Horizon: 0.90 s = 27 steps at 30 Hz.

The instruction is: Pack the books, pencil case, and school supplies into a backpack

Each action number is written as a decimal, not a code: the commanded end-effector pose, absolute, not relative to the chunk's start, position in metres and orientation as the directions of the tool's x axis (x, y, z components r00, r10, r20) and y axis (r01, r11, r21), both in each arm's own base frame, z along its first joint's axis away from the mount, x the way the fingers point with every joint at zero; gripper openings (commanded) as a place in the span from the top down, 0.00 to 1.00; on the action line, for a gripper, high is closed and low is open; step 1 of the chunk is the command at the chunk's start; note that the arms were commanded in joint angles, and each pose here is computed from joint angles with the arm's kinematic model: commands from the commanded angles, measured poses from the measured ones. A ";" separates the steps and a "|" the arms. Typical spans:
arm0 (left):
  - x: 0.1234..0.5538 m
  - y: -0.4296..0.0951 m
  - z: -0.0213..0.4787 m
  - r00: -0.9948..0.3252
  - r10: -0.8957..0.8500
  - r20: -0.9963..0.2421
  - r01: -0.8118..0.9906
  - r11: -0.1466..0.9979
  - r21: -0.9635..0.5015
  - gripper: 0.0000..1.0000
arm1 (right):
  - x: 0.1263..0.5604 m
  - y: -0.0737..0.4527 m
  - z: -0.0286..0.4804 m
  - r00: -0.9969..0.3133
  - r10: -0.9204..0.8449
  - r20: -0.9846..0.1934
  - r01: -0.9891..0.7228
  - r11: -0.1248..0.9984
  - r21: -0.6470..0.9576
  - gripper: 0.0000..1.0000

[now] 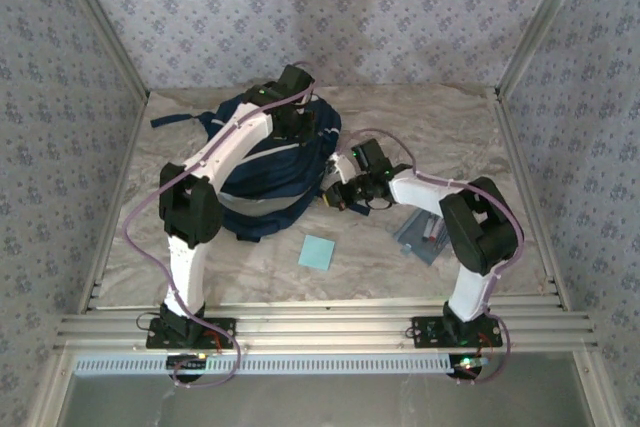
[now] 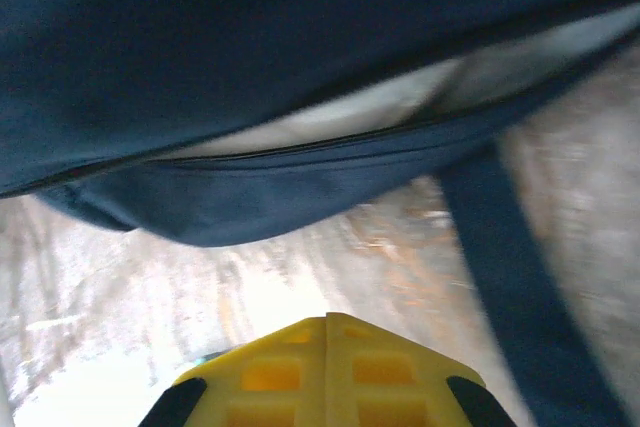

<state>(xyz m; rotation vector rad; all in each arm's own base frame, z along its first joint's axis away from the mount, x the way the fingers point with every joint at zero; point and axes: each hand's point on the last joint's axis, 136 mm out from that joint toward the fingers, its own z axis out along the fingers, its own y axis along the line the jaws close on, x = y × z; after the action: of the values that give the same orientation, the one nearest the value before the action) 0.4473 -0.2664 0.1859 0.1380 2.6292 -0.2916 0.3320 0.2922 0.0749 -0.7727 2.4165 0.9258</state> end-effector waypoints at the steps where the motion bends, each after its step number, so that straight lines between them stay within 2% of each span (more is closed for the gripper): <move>1: 0.443 -0.277 0.258 -0.806 0.029 -0.591 0.221 0.941 -0.256 1.00 | 0.351 0.273 0.062 -0.772 -0.319 -0.550 -0.588 0.686 0.428 0.87; 4: 0.439 -0.277 0.270 -0.801 0.030 -0.598 0.231 0.936 -0.263 1.00 | 0.370 0.267 0.062 -0.776 -0.272 -0.569 -0.568 0.693 0.443 0.67; 7: 0.437 -0.277 0.279 -0.798 0.028 -0.602 0.238 0.932 -0.272 1.00 | 0.384 0.273 0.066 -0.766 -0.238 -0.597 -0.575 0.669 0.471 0.55; 16: 0.434 -0.278 0.305 -0.784 0.036 -0.620 0.259 0.926 -0.274 1.00 | 0.415 0.290 0.069 -0.704 -0.194 -0.683 -0.623 0.630 0.463 0.50; 27: 0.431 -0.278 0.316 -0.777 0.031 -0.629 0.269 0.920 -0.287 1.00 | 0.417 0.299 0.106 -0.581 -0.179 -0.794 -0.728 0.550 0.409 0.44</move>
<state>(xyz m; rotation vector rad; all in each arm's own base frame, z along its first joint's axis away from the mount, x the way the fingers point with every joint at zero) 0.4353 -0.2666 0.2625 0.1775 2.5662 -0.3679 0.4133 0.2921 0.0762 -0.6731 2.1934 0.9557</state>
